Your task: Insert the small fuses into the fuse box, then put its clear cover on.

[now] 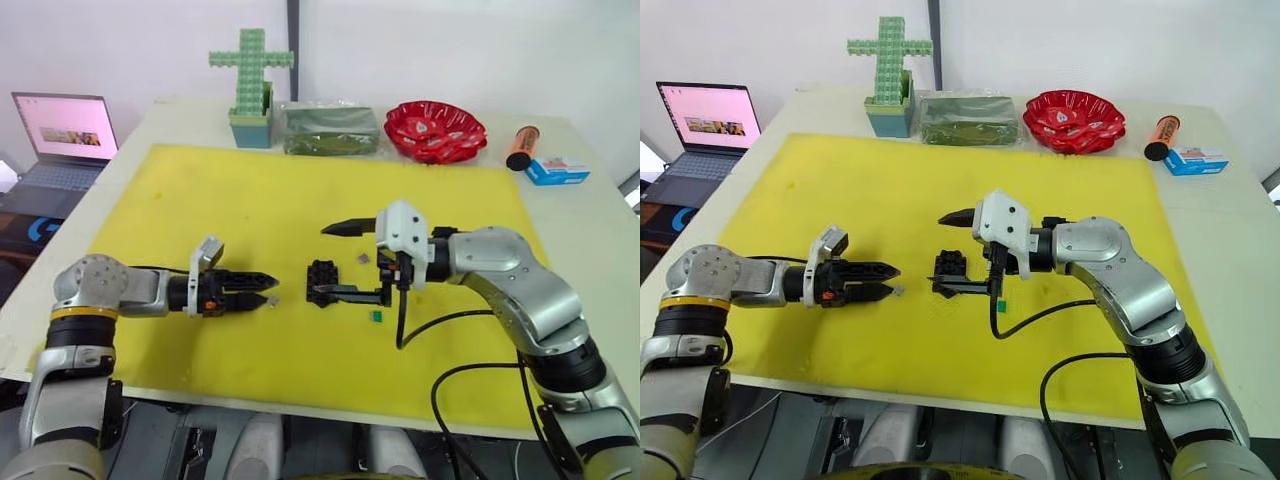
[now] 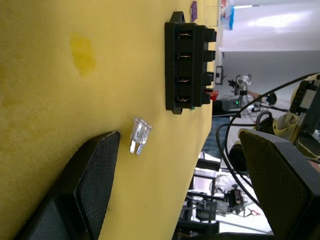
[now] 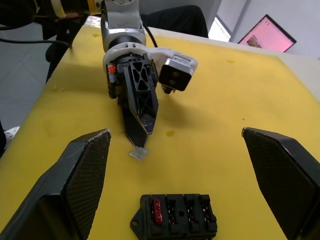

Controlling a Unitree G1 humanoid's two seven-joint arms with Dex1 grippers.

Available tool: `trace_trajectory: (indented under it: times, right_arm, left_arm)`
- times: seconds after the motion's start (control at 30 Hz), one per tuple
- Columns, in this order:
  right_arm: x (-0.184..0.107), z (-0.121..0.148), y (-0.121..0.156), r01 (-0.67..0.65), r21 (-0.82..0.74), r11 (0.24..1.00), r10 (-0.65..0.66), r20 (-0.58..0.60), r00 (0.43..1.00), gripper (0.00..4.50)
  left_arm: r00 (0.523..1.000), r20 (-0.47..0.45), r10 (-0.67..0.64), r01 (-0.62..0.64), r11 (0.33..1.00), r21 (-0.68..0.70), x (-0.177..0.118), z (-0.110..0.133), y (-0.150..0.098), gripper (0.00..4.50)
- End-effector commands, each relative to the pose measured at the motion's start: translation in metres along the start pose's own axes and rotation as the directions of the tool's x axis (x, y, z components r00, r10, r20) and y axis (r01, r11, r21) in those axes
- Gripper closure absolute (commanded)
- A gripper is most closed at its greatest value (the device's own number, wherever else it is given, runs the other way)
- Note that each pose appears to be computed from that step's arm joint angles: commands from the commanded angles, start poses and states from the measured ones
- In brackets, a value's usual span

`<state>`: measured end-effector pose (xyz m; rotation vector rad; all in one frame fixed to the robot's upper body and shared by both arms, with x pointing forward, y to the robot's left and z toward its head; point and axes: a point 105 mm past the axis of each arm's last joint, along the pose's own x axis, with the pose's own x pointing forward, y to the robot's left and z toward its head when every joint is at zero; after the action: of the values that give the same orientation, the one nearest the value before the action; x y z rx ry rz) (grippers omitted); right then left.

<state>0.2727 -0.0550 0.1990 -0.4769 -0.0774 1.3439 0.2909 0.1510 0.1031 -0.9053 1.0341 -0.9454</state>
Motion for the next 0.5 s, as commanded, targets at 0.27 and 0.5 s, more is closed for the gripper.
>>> trace_trajectory:
  times: [0.27, 0.5]
  right_arm:
    - [-0.003, 0.008, 0.005, -0.024, -0.056, 0.998, 0.024, -0.008, 1.0, 0.0]
    - [-0.003, 0.011, 0.003, -0.011, -0.055, 0.998, 0.011, -0.003, 1.0, 0.0]
  left_arm:
    - [0.998, -0.052, -0.018, 0.018, 1.0, 0.002, 0.018, -0.003, -0.001, 0.52]
    - [0.996, -0.067, 0.053, -0.052, 0.998, 0.019, 0.017, -0.008, 0.011, 0.52]
